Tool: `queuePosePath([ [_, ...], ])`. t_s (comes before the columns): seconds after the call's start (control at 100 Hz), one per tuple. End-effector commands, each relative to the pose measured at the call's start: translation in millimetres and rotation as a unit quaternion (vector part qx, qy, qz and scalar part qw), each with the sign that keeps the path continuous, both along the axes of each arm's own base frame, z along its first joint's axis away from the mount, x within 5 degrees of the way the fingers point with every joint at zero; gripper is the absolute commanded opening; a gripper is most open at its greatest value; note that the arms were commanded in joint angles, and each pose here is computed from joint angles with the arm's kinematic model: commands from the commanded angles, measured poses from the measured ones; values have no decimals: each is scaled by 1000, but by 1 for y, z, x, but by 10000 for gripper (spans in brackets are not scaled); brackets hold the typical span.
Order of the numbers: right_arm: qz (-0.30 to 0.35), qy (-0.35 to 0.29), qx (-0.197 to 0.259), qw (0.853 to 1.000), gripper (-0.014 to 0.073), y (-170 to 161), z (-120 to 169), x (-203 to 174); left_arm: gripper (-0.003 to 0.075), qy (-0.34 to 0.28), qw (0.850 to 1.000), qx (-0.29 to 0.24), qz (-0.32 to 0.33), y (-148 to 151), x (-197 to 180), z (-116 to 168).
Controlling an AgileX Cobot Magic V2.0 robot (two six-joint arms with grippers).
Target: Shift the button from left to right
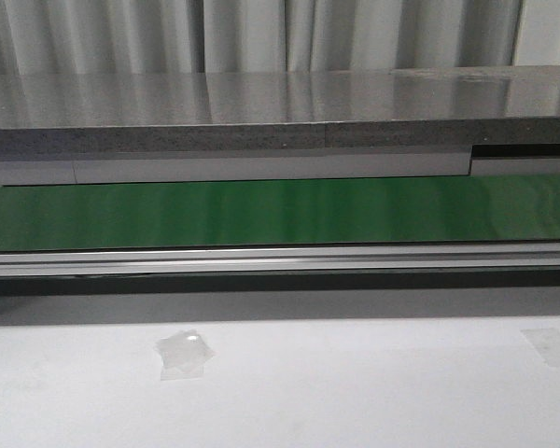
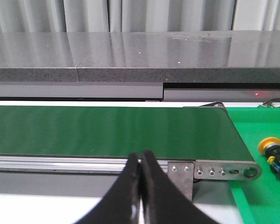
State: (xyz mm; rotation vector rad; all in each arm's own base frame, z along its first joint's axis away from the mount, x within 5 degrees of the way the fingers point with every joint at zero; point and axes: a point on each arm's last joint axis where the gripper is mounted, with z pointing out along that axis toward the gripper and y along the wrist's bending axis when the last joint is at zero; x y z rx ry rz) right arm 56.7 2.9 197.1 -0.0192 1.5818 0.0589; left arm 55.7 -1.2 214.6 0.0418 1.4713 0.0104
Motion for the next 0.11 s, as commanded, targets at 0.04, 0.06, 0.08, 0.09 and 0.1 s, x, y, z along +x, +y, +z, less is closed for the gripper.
queuePosePath([
  [0.04, -1, -61, -2, 998, -68, 0, 14, -3, -20, -35, 999, -8, -1, 0, -1, -6],
  [0.06, -1, -61, -2, 998, -68, 0, 14, -3, -20, -35, 999, -8, -1, 0, -1, -6],
  [0.08, -1, -61, -2, 998, -68, 0, 14, -3, -20, -35, 999, -8, -1, 0, -1, -6],
  [0.09, -1, -61, -2, 998, -68, 0, 14, -3, -20, -35, 999, -8, -1, 0, -1, -6],
  [0.1, -1, -61, -2, 998, -68, 0, 14, -3, -20, -35, 999, -8, -1, 0, -1, -6],
])
